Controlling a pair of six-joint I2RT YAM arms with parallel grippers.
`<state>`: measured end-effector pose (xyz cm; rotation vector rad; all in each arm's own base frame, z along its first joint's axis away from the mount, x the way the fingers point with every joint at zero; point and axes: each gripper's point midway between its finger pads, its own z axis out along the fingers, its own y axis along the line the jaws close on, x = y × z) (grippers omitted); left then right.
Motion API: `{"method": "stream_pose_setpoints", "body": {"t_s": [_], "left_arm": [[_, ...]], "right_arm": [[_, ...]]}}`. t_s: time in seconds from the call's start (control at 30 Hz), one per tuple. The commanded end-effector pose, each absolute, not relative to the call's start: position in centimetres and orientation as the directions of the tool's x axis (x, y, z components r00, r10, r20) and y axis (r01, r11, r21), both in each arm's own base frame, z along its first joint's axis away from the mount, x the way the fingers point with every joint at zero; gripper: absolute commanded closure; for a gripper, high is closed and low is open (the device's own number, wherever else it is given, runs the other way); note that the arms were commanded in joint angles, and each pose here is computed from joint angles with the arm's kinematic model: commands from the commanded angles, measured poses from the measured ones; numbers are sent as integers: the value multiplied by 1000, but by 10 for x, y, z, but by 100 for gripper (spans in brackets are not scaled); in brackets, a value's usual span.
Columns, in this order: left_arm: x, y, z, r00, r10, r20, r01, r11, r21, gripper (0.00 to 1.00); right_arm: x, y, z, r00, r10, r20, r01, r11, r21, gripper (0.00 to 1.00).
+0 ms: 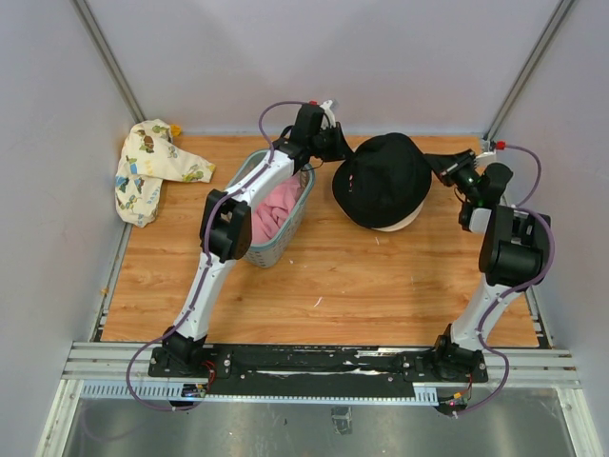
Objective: Stack the hats
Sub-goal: Stack the hat on the hat.
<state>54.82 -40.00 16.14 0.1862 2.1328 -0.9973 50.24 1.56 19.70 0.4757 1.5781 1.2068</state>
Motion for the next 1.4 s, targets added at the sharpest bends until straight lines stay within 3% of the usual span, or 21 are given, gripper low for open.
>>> {"method": "stream_pose_setpoints", "body": {"t_s": [0.0, 0.2, 0.43, 0.9, 1.0, 1.1, 1.27, 1.37], "left_arm": [[552, -396, 150, -697, -153, -701, 411, 715, -565, 95], [555, -388, 142, -694, -149, -704, 383, 752, -536, 97], [553, -389, 135, -703, -146, -696, 374, 756, -537, 99], [542, -390, 114, -729, -125, -673, 354, 773, -527, 99], [543, -388, 121, -719, -139, -681, 348, 776, -526, 93], [544, -385, 132, -703, -161, -693, 340, 780, -526, 83], [545, -380, 151, -680, -189, -709, 335, 780, -529, 63], [545, -376, 164, -661, -212, -720, 333, 777, -534, 59]], "right_arm": [[503, 15, 163, -385, 808, -447, -166, 415, 894, 99], [498, 3, 114, -386, 823, -416, 7, 454, 891, 99], [489, -1, 89, -383, 824, -418, 83, 481, 873, 99], [479, 3, 69, -400, 821, -408, 121, 489, 864, 100], [479, 2, 76, -392, 821, -416, 114, 492, 863, 99], [479, 1, 87, -379, 822, -425, 103, 494, 863, 91], [476, -3, 101, -349, 828, -438, 99, 498, 862, 64], [473, -8, 109, -326, 837, -440, 100, 493, 864, 58]]}}
